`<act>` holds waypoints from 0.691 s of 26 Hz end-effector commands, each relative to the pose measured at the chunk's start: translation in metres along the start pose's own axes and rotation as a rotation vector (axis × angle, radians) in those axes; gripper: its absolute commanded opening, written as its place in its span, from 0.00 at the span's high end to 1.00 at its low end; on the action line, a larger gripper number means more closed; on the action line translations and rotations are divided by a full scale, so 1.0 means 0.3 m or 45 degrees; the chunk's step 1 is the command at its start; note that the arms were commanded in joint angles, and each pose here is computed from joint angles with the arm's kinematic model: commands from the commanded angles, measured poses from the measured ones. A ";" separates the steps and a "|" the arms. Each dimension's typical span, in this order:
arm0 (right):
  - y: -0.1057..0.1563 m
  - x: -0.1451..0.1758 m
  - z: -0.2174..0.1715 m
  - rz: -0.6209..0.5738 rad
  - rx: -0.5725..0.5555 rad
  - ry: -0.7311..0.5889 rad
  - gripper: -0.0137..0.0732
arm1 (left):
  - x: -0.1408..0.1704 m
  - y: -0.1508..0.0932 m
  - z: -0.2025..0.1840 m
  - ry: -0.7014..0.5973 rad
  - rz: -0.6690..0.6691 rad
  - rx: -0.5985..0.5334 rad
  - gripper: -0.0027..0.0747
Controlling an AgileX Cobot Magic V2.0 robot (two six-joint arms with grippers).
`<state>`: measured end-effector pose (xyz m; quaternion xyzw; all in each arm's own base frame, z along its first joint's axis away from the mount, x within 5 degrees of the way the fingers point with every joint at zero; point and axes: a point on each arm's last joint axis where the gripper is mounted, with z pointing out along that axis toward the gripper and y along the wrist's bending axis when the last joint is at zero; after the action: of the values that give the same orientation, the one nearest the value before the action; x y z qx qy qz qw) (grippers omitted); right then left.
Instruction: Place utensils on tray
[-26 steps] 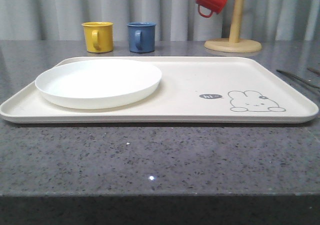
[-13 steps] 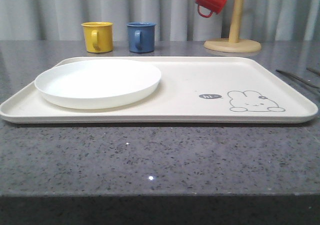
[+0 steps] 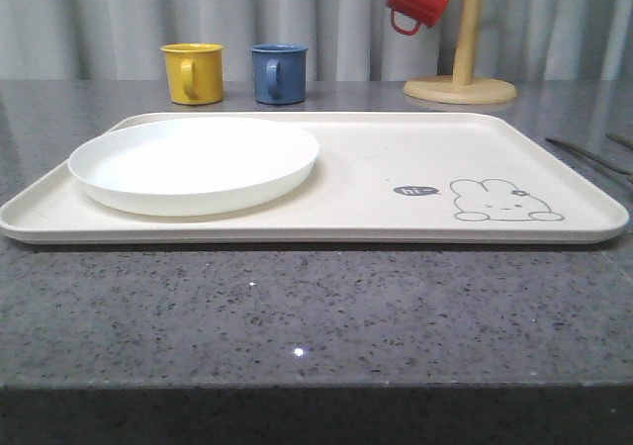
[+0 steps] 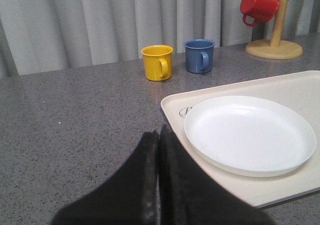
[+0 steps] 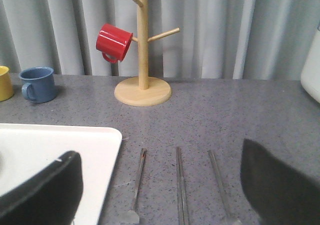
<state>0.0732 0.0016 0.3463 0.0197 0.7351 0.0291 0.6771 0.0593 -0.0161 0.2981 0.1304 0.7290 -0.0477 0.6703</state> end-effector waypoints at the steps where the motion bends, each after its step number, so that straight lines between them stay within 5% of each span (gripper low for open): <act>1: 0.001 -0.056 -0.003 -0.015 0.005 -0.127 0.09 | -0.053 0.007 -0.006 -0.127 -0.026 -0.020 0.99; 6: 0.000 -0.041 0.023 -0.014 0.008 -0.032 0.10 | -0.053 0.007 -0.006 -0.127 -0.026 -0.020 0.99; 13: -0.003 -0.048 0.241 -0.007 0.022 0.350 0.40 | -0.053 0.007 -0.006 -0.127 -0.026 -0.020 0.99; 18: 0.025 -0.048 0.418 -0.008 -0.029 0.590 0.44 | -0.053 0.007 -0.006 -0.127 -0.026 -0.020 0.99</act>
<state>0.1796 0.0055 0.3385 0.0134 0.8759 0.0331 0.4812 0.0593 -0.0161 0.2981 0.1304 0.7290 -0.0477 0.6703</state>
